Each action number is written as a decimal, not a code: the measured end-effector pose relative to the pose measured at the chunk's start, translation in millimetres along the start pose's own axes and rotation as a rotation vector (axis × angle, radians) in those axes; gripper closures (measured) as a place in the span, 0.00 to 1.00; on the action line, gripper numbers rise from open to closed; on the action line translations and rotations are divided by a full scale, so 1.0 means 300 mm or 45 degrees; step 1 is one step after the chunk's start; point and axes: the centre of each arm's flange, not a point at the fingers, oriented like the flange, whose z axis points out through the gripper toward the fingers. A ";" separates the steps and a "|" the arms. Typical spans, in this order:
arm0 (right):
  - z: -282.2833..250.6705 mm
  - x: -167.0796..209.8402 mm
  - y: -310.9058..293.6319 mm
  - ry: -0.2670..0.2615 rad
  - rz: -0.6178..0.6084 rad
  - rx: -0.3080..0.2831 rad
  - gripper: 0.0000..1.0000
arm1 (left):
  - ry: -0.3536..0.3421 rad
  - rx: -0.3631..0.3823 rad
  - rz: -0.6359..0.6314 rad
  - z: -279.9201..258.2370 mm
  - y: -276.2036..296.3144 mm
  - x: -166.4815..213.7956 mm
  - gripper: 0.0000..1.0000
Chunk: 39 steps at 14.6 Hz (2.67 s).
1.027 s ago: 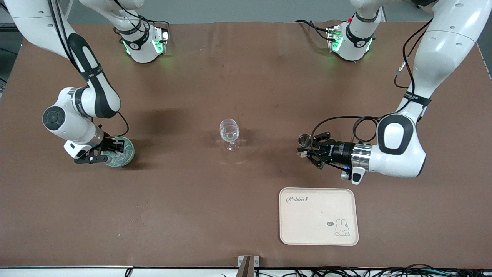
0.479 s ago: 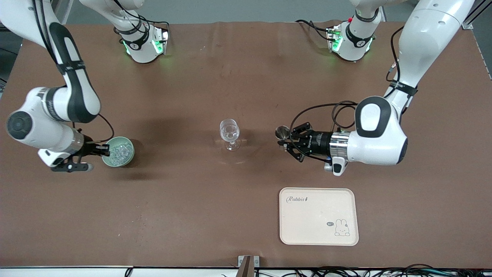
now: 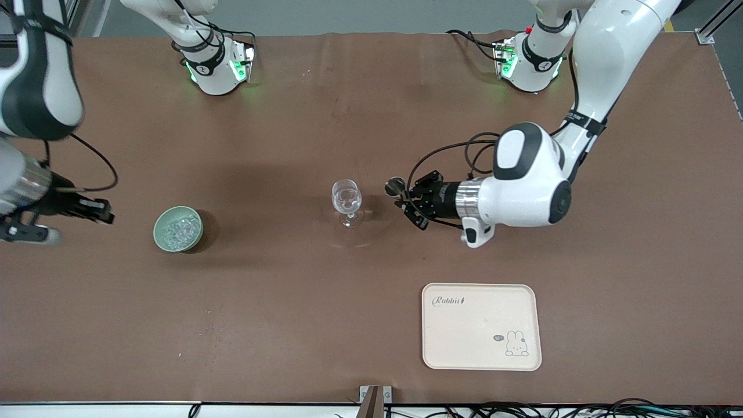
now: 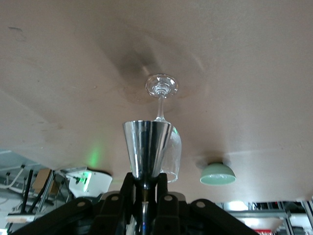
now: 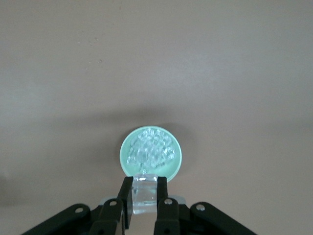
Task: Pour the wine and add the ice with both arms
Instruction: 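Tilt the held jigger over the wine glass with the left gripper, then place the jigger on the white tray while the right gripper carries ice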
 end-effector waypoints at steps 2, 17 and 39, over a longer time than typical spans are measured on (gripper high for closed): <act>-0.166 -0.024 0.000 0.003 0.004 -0.001 0.77 | 0.044 0.002 -0.002 0.046 -0.007 -0.046 0.79; -0.472 -0.104 0.024 -0.019 0.027 -0.002 0.77 | 0.278 -0.066 -0.102 0.202 -0.037 -0.238 0.79; -0.471 -0.125 -0.255 -0.015 -0.024 0.018 0.77 | -0.203 -0.174 -0.460 -0.094 0.143 0.243 0.79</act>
